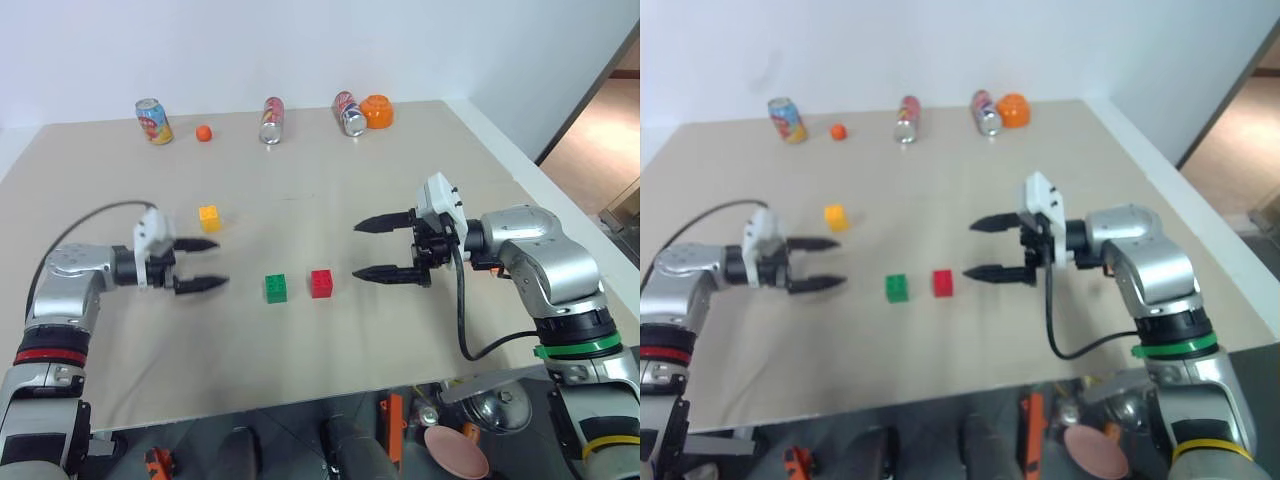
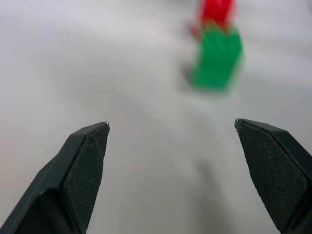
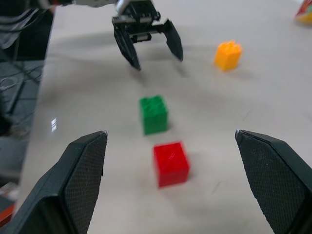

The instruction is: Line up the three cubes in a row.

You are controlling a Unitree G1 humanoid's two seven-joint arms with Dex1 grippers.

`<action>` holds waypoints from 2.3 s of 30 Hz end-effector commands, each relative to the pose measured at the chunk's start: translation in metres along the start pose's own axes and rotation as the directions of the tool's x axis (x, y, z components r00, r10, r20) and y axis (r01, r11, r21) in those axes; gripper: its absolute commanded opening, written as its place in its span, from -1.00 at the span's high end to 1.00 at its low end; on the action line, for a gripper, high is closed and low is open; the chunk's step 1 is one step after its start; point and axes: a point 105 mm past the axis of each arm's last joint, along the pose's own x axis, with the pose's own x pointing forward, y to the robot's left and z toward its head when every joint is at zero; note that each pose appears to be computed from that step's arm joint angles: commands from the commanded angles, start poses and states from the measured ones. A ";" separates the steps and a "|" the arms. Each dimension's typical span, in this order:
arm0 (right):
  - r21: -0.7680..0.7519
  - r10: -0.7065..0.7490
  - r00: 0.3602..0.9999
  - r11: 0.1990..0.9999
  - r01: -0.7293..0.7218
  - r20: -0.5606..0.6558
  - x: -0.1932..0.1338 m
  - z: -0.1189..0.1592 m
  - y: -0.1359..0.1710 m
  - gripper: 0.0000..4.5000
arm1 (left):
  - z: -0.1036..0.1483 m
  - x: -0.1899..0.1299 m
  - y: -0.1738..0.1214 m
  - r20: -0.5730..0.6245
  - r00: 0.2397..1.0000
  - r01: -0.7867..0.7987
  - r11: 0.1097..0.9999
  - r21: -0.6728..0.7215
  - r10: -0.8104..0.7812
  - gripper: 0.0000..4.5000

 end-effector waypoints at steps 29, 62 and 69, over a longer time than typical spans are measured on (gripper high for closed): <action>-0.045 -0.107 0.977 0.992 0.117 0.183 0.026 0.030 0.000 -0.93 | -0.044 -0.024 0.038 -0.029 0.780 -0.626 0.777 -0.069 0.626 -0.90; -0.026 -0.230 0.955 0.971 0.239 0.188 0.016 0.035 0.005 -0.93 | -0.042 0.030 0.080 -0.063 0.814 -0.580 0.812 -0.065 0.577 -0.90; -0.034 -0.224 0.956 0.972 0.234 0.188 0.014 0.039 0.000 -0.93 | -0.040 0.027 0.081 -0.053 0.809 -0.588 0.805 -0.079 0.585 -0.90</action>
